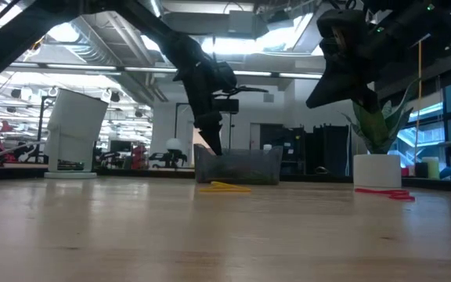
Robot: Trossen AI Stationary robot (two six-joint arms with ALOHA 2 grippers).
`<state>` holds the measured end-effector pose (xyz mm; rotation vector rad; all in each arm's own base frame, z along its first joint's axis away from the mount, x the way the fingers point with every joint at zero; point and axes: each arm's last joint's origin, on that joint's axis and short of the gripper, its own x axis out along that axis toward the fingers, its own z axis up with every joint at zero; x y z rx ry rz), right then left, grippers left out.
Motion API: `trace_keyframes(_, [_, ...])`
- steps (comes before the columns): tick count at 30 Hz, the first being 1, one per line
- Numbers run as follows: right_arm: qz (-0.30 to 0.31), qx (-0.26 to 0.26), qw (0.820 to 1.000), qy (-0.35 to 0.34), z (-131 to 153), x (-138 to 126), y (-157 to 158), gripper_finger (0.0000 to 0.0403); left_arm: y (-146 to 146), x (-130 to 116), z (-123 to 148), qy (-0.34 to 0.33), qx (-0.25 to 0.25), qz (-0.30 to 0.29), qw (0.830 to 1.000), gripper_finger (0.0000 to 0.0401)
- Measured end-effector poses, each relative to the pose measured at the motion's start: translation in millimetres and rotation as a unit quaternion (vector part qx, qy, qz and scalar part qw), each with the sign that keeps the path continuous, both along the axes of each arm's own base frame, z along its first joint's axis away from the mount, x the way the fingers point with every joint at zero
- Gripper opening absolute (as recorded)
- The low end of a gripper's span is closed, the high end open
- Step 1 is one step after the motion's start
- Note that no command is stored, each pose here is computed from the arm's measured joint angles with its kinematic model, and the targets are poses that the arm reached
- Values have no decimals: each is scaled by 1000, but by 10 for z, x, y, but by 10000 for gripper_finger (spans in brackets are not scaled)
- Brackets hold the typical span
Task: Pick and place rubber bands into bin
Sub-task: Put the green rubber band into the bin, then put the red rubber band into the bin
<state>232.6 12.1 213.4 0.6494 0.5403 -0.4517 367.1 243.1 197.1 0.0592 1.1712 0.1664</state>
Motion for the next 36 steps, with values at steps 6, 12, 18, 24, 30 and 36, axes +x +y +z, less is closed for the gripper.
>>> trace_keyframes(6, [1, -2, 1000, 1, -1, -1, 0, 10, -1, 1, 0, 0, 1, -1, 1000, 104])
trace_keyframes(12, [-6, -3, 1000, 3, -3, -1, -38, 10, -3, -3, -2, 3, 1, -2, 1000, 153])
trace_keyframes(18, [-18, -4, 1000, 3, -3, 1, -95, 10, 2, -3, 25, 9, 8, -1, 1000, 180])
trace_keyframes(24, [-25, -5, 1000, 7, -9, -4, -128, 9, 42, 29, 238, 9, 30, 8, 999, 184])
trace_keyframes(30, [-47, 5, 998, 37, -57, -48, -188, 9, 28, 47, 472, 8, 29, 6, 1000, 183])
trace_keyframes(36, [-90, 22, 988, 120, -147, -176, -294, 9, -74, 86, 602, 11, 13, 3, 1000, 175])
